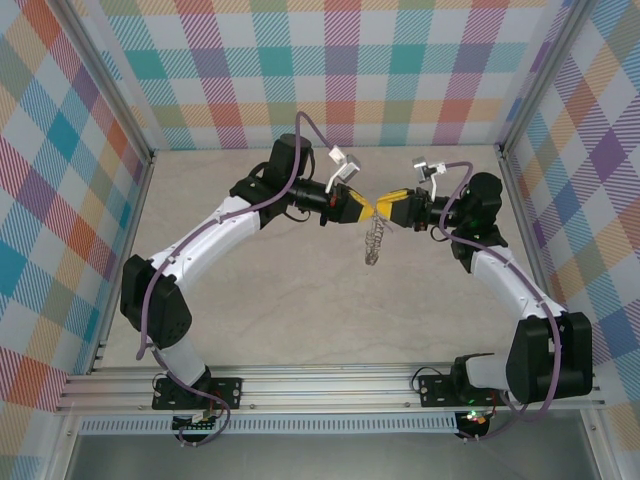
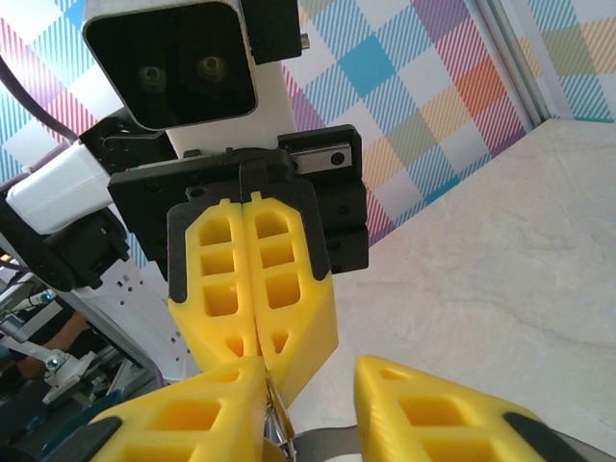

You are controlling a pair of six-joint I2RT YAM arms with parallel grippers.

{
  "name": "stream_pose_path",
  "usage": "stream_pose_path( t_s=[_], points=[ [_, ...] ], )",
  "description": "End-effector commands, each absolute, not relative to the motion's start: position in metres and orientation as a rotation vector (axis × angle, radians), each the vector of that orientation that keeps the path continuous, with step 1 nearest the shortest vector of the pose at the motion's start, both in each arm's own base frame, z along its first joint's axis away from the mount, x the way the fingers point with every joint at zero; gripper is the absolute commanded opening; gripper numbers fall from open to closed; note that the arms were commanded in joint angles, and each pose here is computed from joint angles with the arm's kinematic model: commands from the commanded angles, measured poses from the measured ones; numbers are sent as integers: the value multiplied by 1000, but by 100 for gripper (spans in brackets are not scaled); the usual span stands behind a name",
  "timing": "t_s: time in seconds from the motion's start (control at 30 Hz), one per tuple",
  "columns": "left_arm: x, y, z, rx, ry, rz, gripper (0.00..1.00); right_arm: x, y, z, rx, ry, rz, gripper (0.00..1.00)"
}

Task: Put the keys on the keyring

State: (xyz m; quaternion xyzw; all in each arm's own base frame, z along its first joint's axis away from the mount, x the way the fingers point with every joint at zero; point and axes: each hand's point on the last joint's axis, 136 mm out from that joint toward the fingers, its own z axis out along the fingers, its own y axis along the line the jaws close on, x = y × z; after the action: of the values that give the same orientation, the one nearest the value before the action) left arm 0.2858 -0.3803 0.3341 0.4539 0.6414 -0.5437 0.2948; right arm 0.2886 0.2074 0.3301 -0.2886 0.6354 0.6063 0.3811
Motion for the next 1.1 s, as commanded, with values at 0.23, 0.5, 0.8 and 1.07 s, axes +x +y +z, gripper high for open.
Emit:
stream_pose_path(
  t_s=[0.23, 0.5, 0.8, 1.07],
  points=[
    [287, -380, 359, 1227, 1616, -1454, 0, 281, 209, 336, -808, 1567, 1521, 0],
    [297, -376, 366, 1164, 1628, -1377, 6, 291, 205, 339, -723, 1585, 1455, 0],
    [343, -318, 400, 673, 1600, -1147, 69, 296, 194, 373, -638, 1498, 1332, 0],
    [338, -316, 409, 559, 1565, -1265, 76, 279, 189, 408, -635, 1369, 1324, 0]
  ],
)
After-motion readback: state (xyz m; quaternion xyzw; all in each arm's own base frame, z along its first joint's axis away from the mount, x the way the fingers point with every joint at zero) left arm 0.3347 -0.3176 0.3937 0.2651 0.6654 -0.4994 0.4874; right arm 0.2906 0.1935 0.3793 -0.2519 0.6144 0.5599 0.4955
